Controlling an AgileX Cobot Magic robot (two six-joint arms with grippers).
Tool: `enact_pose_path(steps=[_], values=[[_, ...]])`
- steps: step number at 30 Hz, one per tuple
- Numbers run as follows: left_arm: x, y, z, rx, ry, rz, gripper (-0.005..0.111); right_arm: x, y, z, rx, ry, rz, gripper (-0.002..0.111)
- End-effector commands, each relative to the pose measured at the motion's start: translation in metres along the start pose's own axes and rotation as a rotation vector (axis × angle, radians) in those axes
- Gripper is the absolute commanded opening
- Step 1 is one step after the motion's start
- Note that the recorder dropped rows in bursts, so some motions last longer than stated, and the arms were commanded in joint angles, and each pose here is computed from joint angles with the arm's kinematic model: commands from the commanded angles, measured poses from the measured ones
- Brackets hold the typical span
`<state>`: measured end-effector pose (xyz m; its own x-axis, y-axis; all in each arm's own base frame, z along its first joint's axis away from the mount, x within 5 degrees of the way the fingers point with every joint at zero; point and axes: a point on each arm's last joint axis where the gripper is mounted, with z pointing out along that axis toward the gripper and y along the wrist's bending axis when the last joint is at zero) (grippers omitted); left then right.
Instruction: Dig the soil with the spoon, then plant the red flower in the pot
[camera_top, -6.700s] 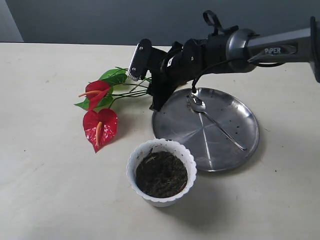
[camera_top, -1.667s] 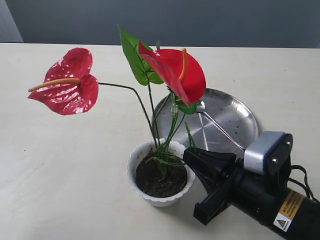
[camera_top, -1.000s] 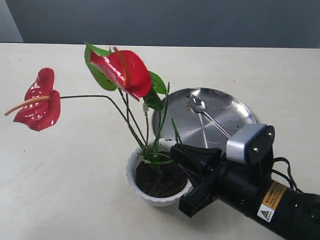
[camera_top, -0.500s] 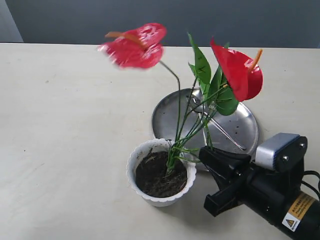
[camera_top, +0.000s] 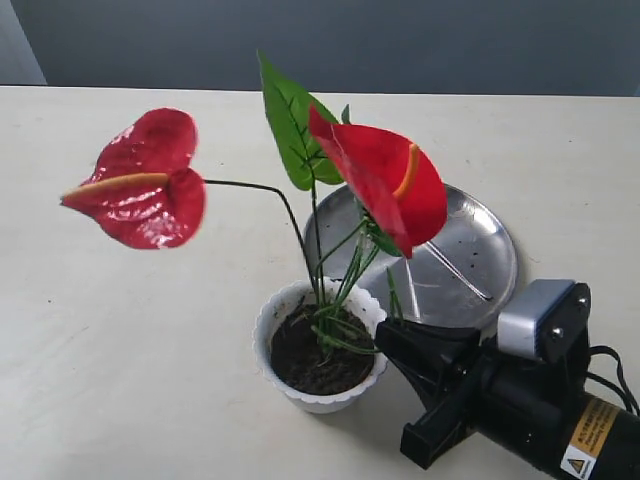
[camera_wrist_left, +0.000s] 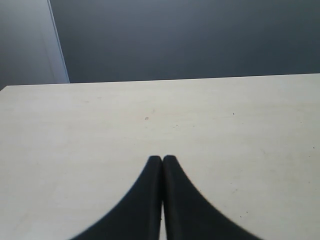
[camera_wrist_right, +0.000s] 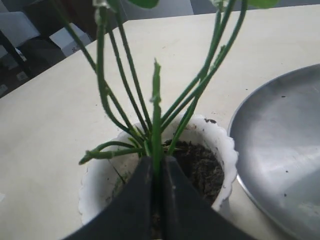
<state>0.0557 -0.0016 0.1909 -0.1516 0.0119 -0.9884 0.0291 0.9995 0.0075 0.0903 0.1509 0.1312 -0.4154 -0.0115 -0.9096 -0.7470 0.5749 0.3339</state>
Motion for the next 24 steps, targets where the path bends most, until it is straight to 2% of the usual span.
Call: enact_pose_path(steps=[1,10,15,24], values=[[-0.0012,-0.0002,-0.0004,0.004,-0.007,0.000,0.000,0.0193,-0.0048,-0.0047,0.042,0.189,-0.012,-0.001],[-0.0012,-0.0002,-0.0004,0.004,-0.007,0.000,0.000,0.0221,-0.0060,-0.0053,0.056,0.221,-0.008,-0.001],[-0.0012,-0.0002,-0.0004,0.004,-0.007,0.000,0.000,0.0226,-0.0107,-0.0058,0.110,0.226,0.012,-0.001],[-0.0012,-0.0002,-0.0004,0.004,-0.007,0.000,0.000,0.0196,-0.0092,-0.0050,0.093,0.192,0.010,-0.001]])
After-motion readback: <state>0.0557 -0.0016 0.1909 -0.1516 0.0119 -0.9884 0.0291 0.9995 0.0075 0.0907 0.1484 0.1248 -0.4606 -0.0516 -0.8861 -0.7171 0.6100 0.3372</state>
